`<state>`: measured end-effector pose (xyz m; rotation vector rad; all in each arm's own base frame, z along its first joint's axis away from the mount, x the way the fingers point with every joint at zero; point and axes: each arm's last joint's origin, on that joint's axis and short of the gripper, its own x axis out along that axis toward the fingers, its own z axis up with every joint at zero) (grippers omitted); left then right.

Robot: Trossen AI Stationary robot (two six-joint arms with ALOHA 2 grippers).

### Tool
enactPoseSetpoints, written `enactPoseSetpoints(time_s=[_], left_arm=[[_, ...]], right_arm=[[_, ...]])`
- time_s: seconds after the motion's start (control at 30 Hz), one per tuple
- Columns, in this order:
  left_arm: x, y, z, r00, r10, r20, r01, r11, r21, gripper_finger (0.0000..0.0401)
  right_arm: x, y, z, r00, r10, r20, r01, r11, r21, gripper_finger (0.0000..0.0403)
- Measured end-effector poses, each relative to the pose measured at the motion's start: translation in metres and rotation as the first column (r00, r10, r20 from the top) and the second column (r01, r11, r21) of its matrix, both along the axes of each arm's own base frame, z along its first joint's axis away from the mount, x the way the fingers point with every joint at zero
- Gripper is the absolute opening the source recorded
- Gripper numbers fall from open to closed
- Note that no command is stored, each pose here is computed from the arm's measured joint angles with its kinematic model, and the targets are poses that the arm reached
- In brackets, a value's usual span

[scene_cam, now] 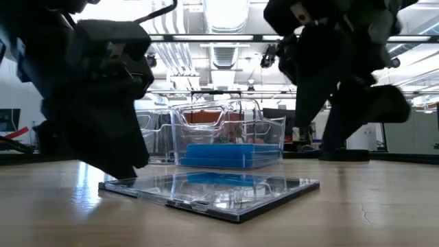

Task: Pick & place jewel cases by type
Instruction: Put the right black CD case into the left transparent bin

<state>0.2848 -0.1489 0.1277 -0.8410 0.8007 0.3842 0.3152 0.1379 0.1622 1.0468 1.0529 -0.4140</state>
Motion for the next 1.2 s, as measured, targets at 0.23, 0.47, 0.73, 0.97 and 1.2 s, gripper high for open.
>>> enactPoseSetpoints(time_s=[0.23,0.47,0.73,0.97,1.2], left_arm=[[0.005,0.011,-0.002,1.0,-0.03,-0.008,0.031,0.997,0.071,0.0147],[0.007,0.011,-0.009,0.998,-0.057,-0.019,0.058,0.996,0.068,0.0147],[0.006,0.003,-0.01,0.997,-0.078,-0.008,0.078,0.996,0.038,0.0147],[0.0,-0.008,-0.01,0.995,-0.104,-0.011,0.104,0.994,0.028,0.0147],[-0.007,-0.018,-0.011,0.994,-0.108,-0.032,0.106,0.994,-0.04,0.0147]], right_arm=[[0.0,0.019,-0.009,0.996,-0.087,-0.009,0.088,0.992,0.091,0.0196],[0.008,0.026,-0.034,0.989,-0.143,-0.024,0.145,0.981,0.13,0.0196],[0.012,0.024,-0.036,0.983,-0.182,0.003,0.181,0.979,0.099,0.0196],[0.024,0.01,-0.033,0.984,-0.158,0.085,0.154,0.987,0.045,0.0196],[0.027,0.002,-0.02,0.974,-0.151,0.168,0.16,0.986,-0.039,0.0196]])
